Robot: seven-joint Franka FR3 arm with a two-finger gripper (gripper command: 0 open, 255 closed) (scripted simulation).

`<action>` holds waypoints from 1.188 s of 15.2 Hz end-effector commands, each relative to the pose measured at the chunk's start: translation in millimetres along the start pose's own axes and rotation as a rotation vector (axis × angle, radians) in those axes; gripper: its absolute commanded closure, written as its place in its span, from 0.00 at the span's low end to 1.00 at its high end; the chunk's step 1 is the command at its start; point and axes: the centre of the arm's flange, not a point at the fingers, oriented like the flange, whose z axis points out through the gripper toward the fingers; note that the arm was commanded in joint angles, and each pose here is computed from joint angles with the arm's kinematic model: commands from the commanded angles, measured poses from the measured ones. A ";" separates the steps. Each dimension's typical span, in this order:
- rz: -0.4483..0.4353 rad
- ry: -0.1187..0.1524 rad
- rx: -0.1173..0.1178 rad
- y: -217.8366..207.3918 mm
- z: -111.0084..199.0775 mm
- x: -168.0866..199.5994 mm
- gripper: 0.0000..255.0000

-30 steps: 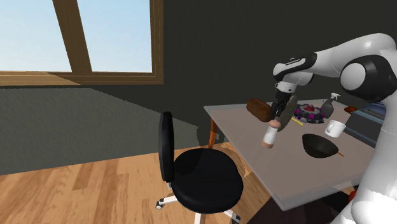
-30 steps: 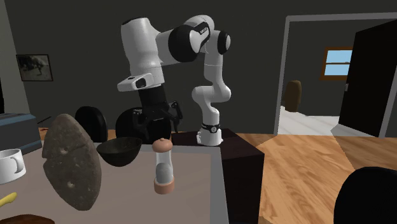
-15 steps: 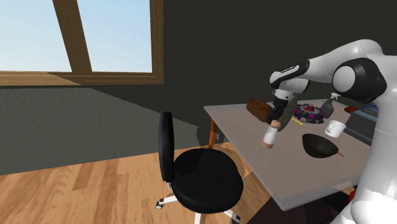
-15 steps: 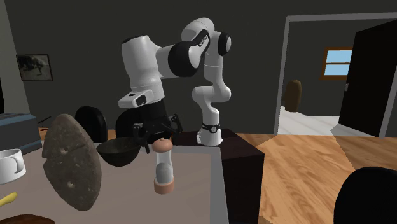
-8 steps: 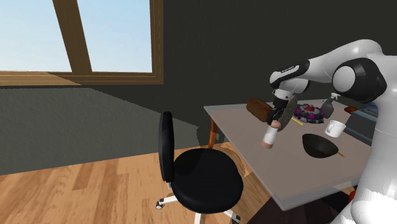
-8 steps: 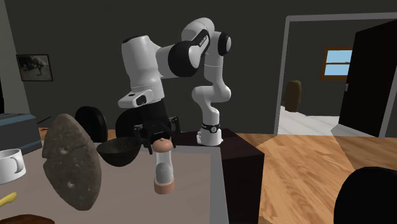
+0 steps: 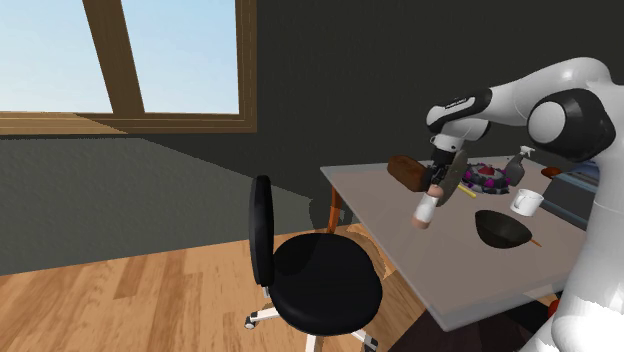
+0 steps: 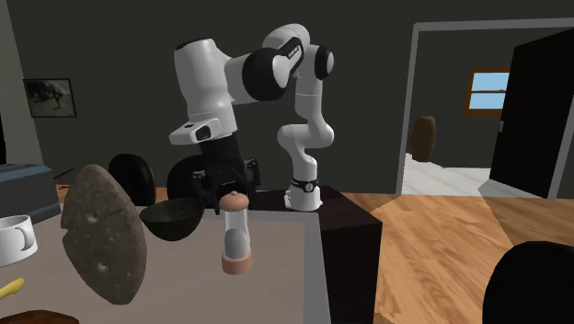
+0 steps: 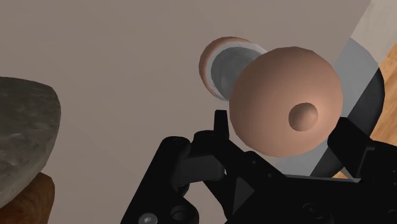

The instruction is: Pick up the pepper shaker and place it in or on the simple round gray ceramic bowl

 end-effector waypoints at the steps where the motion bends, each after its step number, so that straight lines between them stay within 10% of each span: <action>1: 0.000 0.000 0.000 -2.2 -10.0 0.2 1.00; 18: 0.000 0.000 0.000 -17.8 -98.3 -3.0 1.00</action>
